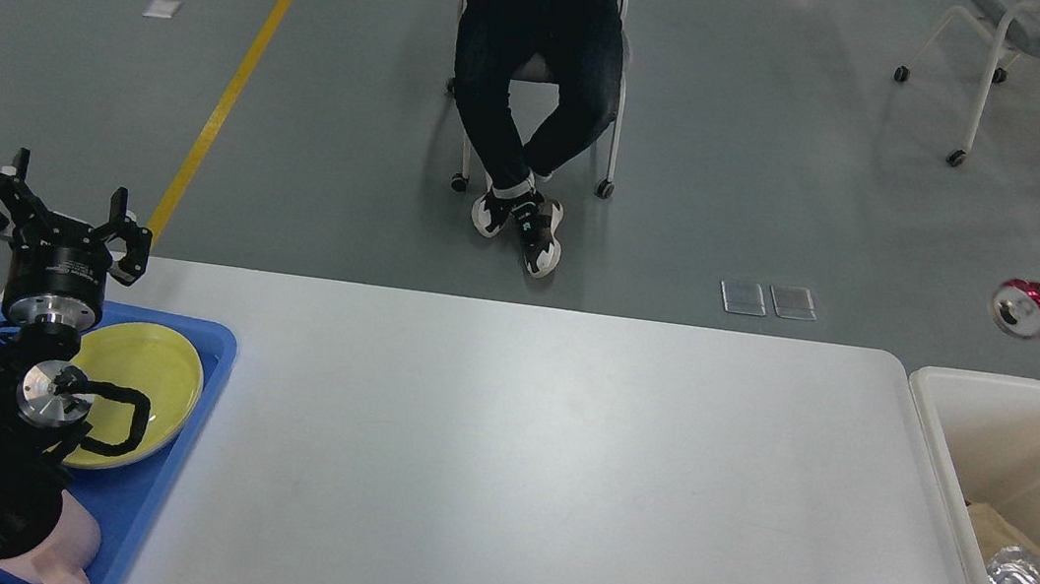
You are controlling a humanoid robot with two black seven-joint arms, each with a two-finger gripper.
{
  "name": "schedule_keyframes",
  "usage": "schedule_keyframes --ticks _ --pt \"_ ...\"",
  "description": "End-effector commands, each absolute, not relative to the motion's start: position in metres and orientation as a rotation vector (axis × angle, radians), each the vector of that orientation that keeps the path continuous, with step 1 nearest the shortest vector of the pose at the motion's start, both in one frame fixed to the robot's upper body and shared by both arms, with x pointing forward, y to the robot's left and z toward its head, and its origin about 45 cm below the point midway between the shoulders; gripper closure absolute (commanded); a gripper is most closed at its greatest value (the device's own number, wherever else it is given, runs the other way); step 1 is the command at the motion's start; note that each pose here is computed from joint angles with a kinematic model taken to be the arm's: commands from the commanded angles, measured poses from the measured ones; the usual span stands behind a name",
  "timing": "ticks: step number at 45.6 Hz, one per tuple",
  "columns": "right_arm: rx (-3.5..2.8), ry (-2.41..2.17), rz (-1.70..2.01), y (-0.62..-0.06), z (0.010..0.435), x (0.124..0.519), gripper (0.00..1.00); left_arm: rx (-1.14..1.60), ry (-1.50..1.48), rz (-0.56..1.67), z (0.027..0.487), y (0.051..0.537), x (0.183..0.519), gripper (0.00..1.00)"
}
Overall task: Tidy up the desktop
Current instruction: 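Lift the red wrapper and drop it into the white bin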
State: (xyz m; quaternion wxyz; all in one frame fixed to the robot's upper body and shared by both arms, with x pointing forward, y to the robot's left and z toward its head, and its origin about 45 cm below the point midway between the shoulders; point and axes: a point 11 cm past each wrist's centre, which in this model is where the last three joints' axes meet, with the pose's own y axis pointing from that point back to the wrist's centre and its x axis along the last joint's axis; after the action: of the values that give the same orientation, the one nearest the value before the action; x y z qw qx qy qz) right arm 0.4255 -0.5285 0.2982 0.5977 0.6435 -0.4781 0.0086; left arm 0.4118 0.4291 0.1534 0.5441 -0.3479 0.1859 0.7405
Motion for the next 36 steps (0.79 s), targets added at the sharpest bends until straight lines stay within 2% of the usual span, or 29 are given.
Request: schedule_keyframes --ticks 1,4,10,12,16,17,29,36 --pt "1.351 -1.194 -0.001 -0.570 0.253 0.395 1.00 -0.825 0.441 1.757 0.153 0.429 0.412 0.03" --pt "1.285 -1.200 -0.001 -0.584 0.236 0.381 0.99 -0.825 0.441 1.757 0.153 0.429 0.412 0.03" --pt "1.208 -1.189 -0.020 -0.603 0.209 0.355 0.80 -0.826 0.442 1.757 0.153 0.429 0.412 0.03" --pt "1.183 -1.185 -0.021 -0.607 0.199 0.346 0.63 -0.825 0.441 1.757 0.153 0.429 0.412 0.03" --pt "1.105 -1.211 0.036 -0.615 0.190 0.337 0.04 -0.825 0.441 1.757 0.153 0.429 0.412 0.03" --pt "1.086 -1.218 0.052 -0.617 0.188 0.335 0.00 -0.826 0.442 1.757 0.153 0.429 0.412 0.03" --pt "1.057 -1.155 0.043 -0.611 0.144 0.308 0.00 -0.825 0.441 1.757 0.153 0.429 0.412 0.03" --pt "1.061 -1.144 0.036 -0.608 0.137 0.304 0.00 -0.826 0.440 1.757 0.153 0.429 0.412 0.03"
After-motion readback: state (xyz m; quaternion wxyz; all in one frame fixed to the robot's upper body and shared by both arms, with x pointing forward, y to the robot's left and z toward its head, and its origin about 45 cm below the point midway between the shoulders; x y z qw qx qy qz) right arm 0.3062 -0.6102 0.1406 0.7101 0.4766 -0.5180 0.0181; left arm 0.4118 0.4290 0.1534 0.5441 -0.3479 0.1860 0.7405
